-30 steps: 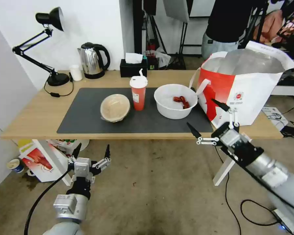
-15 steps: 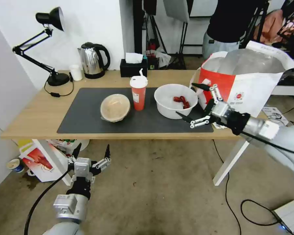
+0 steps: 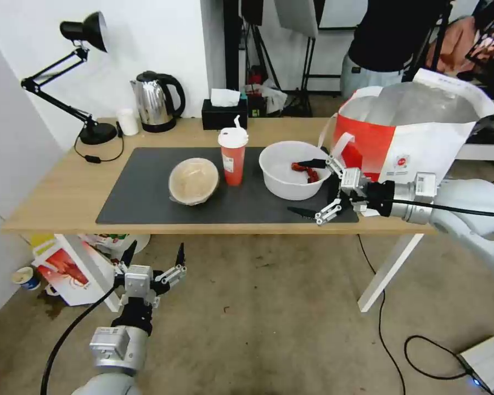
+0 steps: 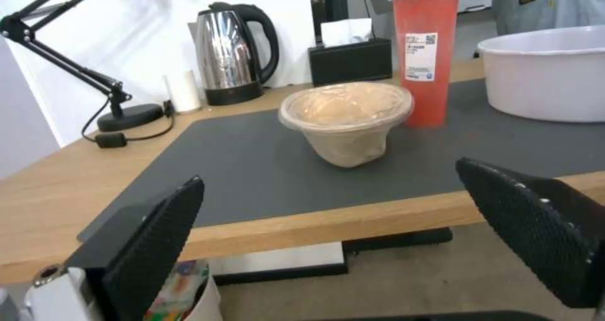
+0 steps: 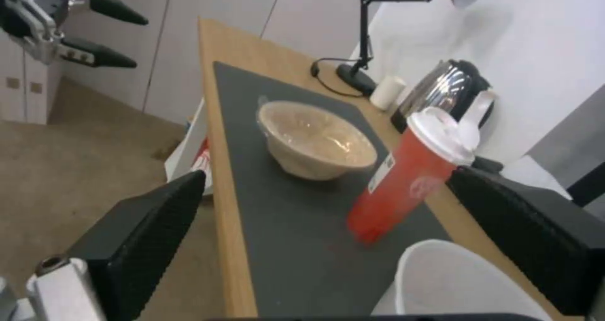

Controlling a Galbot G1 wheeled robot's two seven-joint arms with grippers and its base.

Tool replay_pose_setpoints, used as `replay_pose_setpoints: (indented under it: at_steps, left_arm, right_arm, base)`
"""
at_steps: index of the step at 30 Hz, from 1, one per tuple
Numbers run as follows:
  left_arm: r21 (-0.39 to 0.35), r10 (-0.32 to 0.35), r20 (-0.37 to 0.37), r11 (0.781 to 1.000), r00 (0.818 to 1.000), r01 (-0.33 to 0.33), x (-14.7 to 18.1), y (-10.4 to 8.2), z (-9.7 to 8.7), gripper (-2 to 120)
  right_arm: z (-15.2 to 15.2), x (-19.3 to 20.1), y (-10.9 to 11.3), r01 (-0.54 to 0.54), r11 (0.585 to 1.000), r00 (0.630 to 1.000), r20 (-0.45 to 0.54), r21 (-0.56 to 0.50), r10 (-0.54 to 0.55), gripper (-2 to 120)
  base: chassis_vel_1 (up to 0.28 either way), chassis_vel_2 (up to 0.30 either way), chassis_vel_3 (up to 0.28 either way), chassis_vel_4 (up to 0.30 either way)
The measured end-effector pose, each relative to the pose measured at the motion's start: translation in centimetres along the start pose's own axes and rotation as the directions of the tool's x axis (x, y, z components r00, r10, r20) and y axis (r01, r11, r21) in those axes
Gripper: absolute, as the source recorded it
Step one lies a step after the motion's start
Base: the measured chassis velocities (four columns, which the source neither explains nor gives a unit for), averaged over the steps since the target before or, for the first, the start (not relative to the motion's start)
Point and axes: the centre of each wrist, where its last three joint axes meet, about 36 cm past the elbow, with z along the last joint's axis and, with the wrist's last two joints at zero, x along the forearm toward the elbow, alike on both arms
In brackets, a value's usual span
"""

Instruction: Pick up the trash from the table and place it into the takeout bag.

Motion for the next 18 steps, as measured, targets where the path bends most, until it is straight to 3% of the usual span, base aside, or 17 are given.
replay_pose_setpoints:
  at_steps: [4,10,18]
  left_arm:
    - [0.000,0.000,0.000,1.000,1.000,0.000,0.0,0.0,0.0,100]
    - [0.000,0.000,0.000,1.000,1.000,0.000,0.0,0.0,0.0,100]
    - [0.000,0.000,0.000,1.000,1.000,0.000,0.0,0.0,0.0,100]
  right_arm:
    - [0.8,0.0,-0.8,0.070,0.997,0.997,-0.014,-0.040,-0.071,100]
    - [2.0,0.0,-1.3,0.082,0.995,0.996,-0.030,-0.063,-0.084,100]
    - [1.1,-1.1,-5.0,0.095,0.994,0.995,-0.035,-0.052,-0.097,100]
  base:
    - [0.000,0.000,0.000,0.000]
    - [0.000,0.000,0.000,0.000]
    - [0.000,0.000,0.000,0.000]
